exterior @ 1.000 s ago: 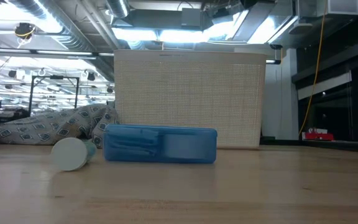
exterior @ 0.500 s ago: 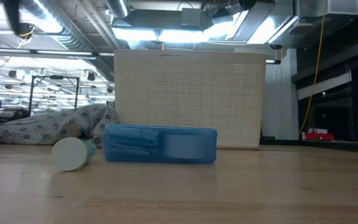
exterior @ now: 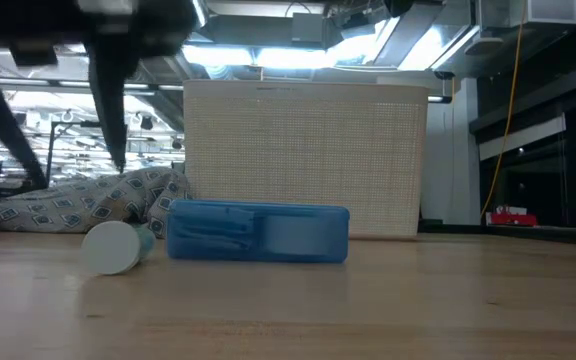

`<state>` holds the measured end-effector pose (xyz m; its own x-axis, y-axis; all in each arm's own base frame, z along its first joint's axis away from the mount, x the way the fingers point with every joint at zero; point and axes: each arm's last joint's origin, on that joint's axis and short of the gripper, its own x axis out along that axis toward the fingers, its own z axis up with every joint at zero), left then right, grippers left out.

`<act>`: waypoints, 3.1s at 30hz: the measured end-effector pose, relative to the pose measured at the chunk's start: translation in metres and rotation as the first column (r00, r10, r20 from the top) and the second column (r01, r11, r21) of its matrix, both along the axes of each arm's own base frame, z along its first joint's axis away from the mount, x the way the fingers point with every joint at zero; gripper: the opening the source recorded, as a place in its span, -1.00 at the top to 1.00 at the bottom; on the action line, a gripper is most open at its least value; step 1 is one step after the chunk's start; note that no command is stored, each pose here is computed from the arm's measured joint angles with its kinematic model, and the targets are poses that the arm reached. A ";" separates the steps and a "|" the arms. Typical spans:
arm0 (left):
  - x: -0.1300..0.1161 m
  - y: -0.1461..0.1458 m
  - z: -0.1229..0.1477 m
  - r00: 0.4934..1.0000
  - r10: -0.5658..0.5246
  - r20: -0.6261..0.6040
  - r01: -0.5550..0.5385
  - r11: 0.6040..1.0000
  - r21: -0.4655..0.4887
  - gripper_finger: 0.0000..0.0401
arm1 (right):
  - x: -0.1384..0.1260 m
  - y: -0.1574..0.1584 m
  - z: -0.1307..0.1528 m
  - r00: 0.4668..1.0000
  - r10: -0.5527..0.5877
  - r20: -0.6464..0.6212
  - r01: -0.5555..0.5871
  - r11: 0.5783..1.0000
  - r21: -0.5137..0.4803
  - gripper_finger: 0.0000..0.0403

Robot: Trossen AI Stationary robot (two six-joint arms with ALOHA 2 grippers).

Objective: Pick & place medical supplies in basket/bin
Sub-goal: Put the blue pill bottle into the orange bin, then put the gray patient gown into the white bin

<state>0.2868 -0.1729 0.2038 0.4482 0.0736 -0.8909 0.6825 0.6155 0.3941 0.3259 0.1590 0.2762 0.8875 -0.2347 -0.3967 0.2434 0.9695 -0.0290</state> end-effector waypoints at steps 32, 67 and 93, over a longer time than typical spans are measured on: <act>0.012 0.016 -0.023 0.975 0.072 -0.212 -0.079 0.996 -0.028 0.57 | 0.000 0.000 -0.001 1.000 0.019 -0.012 -0.019 1.000 0.006 -0.09; -0.147 -0.013 0.033 0.830 0.481 -0.284 -0.515 0.856 -0.055 0.55 | 0.000 0.000 -0.001 1.000 0.010 -0.006 -0.010 1.000 0.029 -0.09; -0.144 -0.008 0.034 0.797 0.596 -0.102 -0.603 0.794 -0.071 -0.11 | 0.000 0.000 -0.001 1.000 0.010 -0.006 -0.010 1.000 0.028 -0.09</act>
